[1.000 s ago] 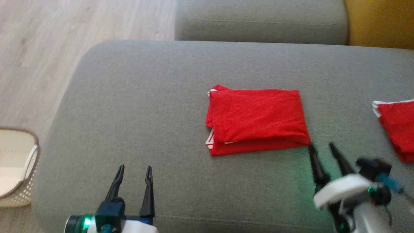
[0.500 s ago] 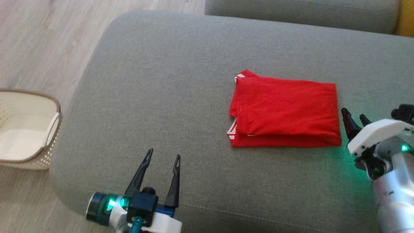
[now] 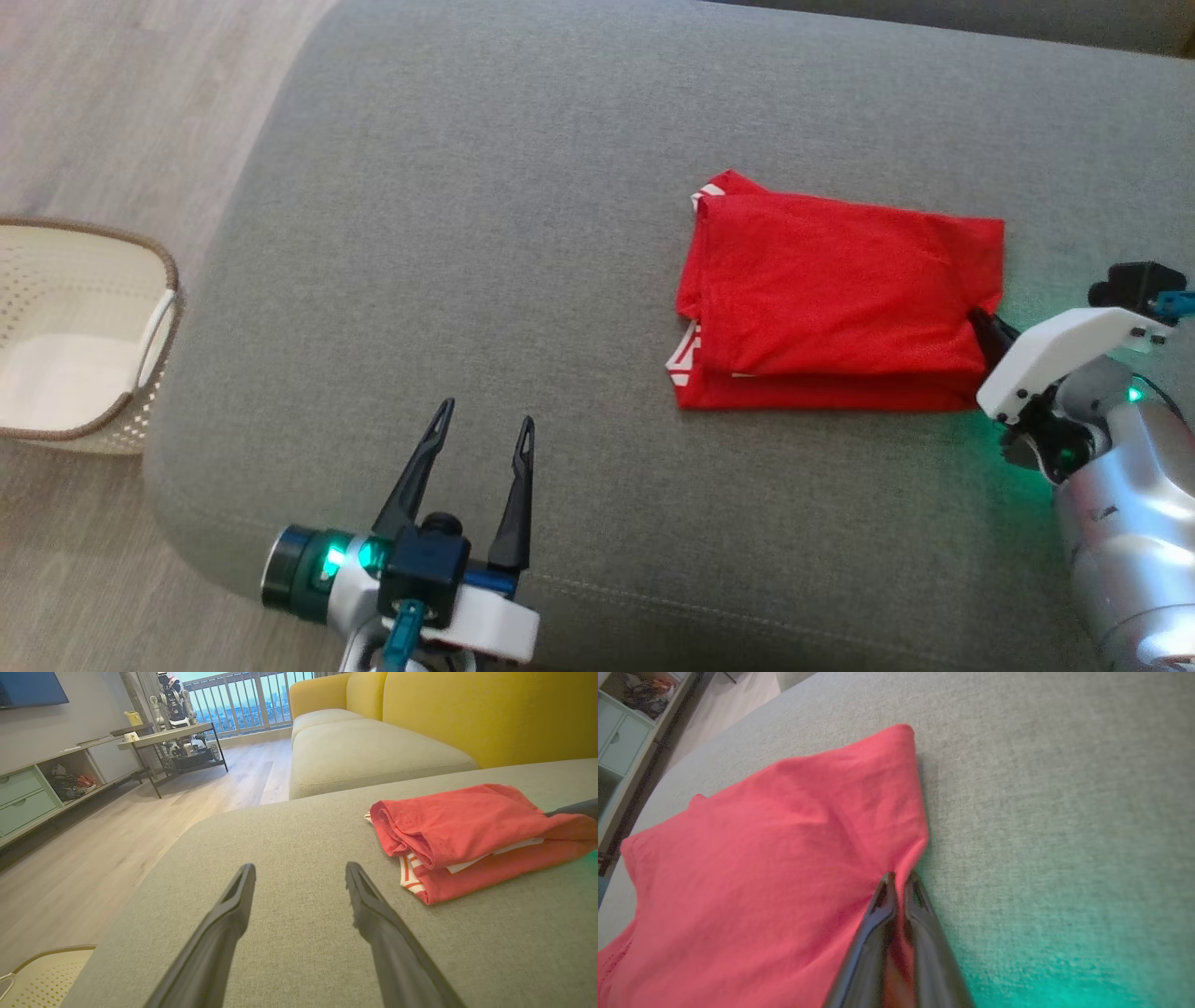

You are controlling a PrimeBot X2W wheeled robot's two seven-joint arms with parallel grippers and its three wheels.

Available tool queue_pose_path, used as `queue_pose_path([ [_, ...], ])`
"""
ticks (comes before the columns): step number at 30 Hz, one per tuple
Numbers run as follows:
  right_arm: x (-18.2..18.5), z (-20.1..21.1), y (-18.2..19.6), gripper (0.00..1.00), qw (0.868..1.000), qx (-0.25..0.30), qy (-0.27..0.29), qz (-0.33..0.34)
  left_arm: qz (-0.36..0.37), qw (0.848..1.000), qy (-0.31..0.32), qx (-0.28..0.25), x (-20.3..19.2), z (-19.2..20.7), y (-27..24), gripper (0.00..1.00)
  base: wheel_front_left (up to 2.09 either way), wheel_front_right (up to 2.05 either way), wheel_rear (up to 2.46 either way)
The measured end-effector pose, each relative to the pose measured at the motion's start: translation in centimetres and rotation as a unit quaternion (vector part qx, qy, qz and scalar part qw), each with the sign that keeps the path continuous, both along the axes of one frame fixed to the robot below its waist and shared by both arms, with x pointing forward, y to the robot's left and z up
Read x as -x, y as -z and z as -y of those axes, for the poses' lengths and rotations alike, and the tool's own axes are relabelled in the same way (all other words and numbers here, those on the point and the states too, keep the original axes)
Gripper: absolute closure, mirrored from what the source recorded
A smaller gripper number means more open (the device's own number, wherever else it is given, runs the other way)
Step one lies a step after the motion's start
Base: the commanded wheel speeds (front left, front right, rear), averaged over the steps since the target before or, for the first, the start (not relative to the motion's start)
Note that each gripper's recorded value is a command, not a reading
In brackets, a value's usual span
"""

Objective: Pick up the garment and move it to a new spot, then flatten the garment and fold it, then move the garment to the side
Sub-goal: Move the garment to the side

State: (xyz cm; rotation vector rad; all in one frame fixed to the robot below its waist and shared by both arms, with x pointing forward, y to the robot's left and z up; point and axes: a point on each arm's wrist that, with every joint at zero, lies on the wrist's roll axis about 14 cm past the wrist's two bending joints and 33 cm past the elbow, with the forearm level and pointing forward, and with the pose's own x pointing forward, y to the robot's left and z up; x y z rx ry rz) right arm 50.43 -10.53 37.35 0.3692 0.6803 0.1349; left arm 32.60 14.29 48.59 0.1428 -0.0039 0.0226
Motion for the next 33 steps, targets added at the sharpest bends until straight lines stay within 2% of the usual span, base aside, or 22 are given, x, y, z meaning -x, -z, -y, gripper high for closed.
queue_pose_path([
  [8, -0.2, 1.7, -1.1, 1.0, 0.999, 0.03, -0.003, 0.039, -0.004, 1.0, 0.03, 0.002, -1.2, 1.5, 0.4, 0.0, 0.0, 0.0, 0.0],
  [13, -1.1, 6.8, -3.5, 1.0, 0.994, 0.067, 0.027, 0.086, 0.0, 0.998, 0.068, -0.001, -2.9, 3.3, 0.5, 0.0, 0.0, 0.0, 0.0],
  [17, -1.4, 11.8, -6.0, 1.0, 0.986, 0.1, 0.06, 0.121, 0.006, 0.994, 0.105, 0.0, -4.4, 5.2, 0.5, 0.0, 0.0, 0.0, 0.0],
  [26, 0.0, 20.5, -9.5, 1.0, 0.967, 0.166, 0.125, 0.144, 0.005, 0.984, 0.178, 0.0, -7.0, 9.1, 1.6, 0.0, 0.0, 0.0, 0.0],
  [33, 1.4, 26.7, -12.9, 1.0, 0.941, 0.244, 0.17, 0.16, -0.009, 0.978, 0.208, 0.004, -7.6, 10.7, 3.0, 0.0, 0.0, 0.0, 0.0],
])
